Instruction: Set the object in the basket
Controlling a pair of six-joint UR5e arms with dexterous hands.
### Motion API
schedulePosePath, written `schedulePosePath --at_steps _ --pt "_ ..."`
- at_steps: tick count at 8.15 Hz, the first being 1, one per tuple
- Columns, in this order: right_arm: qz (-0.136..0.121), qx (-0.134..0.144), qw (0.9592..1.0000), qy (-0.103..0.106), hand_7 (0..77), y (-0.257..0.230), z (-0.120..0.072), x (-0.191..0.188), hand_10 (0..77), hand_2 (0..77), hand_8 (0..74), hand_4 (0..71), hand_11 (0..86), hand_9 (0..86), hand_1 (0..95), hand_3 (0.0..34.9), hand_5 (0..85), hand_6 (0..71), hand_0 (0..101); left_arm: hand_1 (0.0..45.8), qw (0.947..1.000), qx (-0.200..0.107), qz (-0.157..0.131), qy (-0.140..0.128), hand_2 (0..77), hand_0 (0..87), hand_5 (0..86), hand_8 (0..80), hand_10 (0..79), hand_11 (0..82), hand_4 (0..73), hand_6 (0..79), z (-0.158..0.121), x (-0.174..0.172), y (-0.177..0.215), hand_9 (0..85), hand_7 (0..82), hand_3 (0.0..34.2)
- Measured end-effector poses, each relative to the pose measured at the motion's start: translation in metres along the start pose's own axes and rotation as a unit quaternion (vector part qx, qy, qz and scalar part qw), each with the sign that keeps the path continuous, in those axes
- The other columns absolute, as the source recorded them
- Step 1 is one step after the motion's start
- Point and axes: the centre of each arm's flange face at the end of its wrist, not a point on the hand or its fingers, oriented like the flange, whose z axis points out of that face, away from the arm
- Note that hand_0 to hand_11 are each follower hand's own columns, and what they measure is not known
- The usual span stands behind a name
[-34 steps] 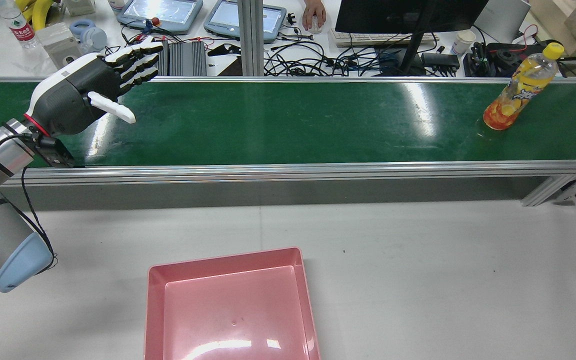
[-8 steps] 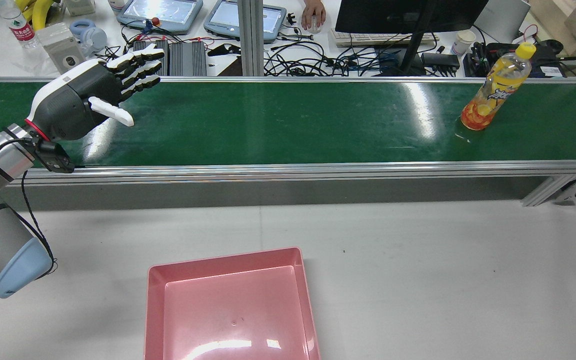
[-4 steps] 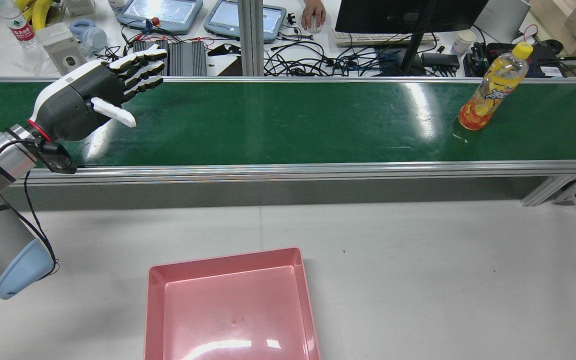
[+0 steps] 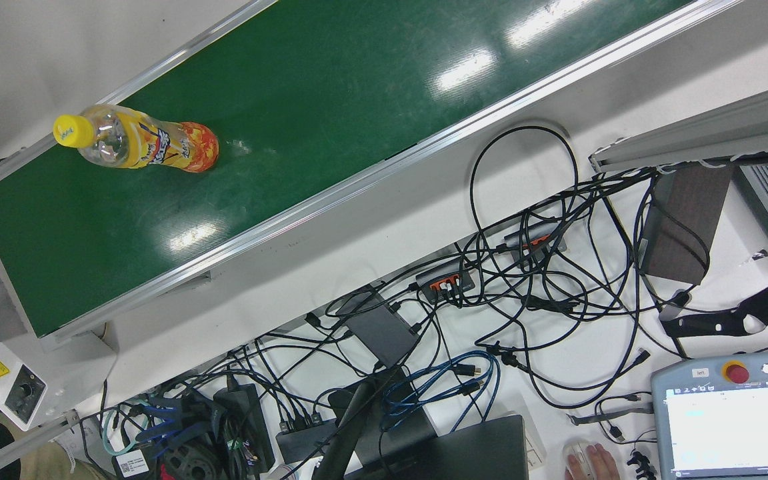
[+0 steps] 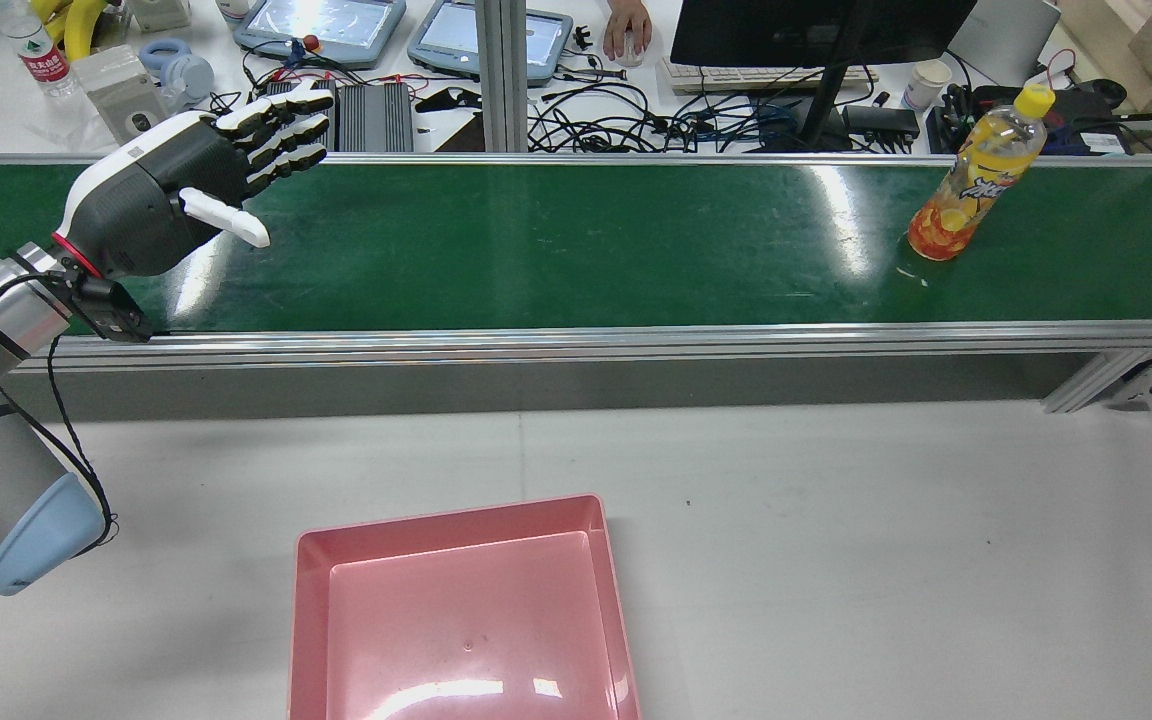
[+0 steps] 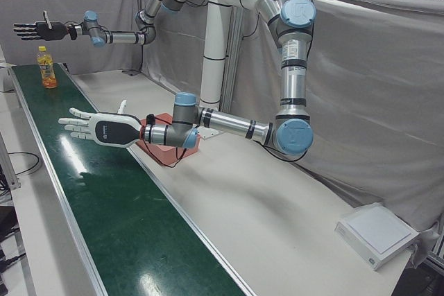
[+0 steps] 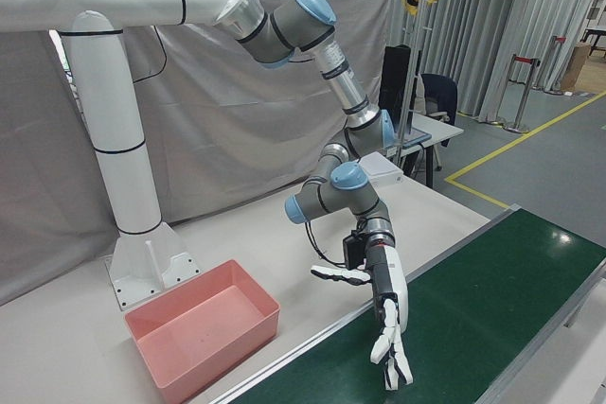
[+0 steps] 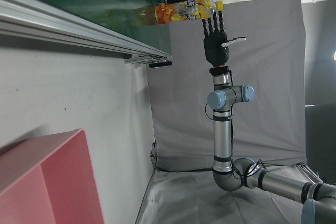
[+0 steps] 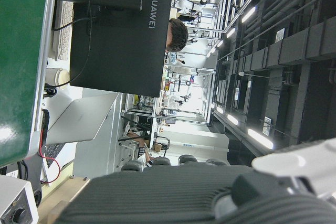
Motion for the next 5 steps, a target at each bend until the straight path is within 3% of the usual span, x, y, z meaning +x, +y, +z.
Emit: schedulePosePath --at_steps 3,4,5 --pt "0.0 0.0 1.0 0.0 0.5 0.0001 0.0001 0.0002 0.0 0.5 0.0 0.0 0.0 0.0 0.0 0.0 0.0 0.0 0 10.9 1.0 0.002 0.001 -0.002 0.0 53.7 16.9 6.5 6.0 10.4 12.0 0.5 -0.0014 -0.0025 -0.0015 6.5 0.5 2.6" --pt "0.0 0.0 1.0 0.0 0.5 -0.0001 0.0001 0.0003 0.0 0.5 0.0 0.0 0.0 0.0 0.0 0.0 0.0 0.0 0 8.2 1.0 0.002 0.001 -0.002 0.0 53.7 16.9 6.5 6.0 10.4 12.0 0.5 -0.0018 -0.0024 -0.0021 6.5 0.5 2.5" --pt "0.0 0.0 1.0 0.001 0.5 -0.0003 0.0001 0.0005 0.0 0.5 0.0 0.0 0.0 0.0 0.0 0.1 0.0 0.0 0 9.8 1.0 0.003 0.002 -0.002 0.0 53.7 16.9 6.5 6.0 10.4 12.0 0.5 -0.002 -0.0026 -0.0027 6.5 0.5 2.5"
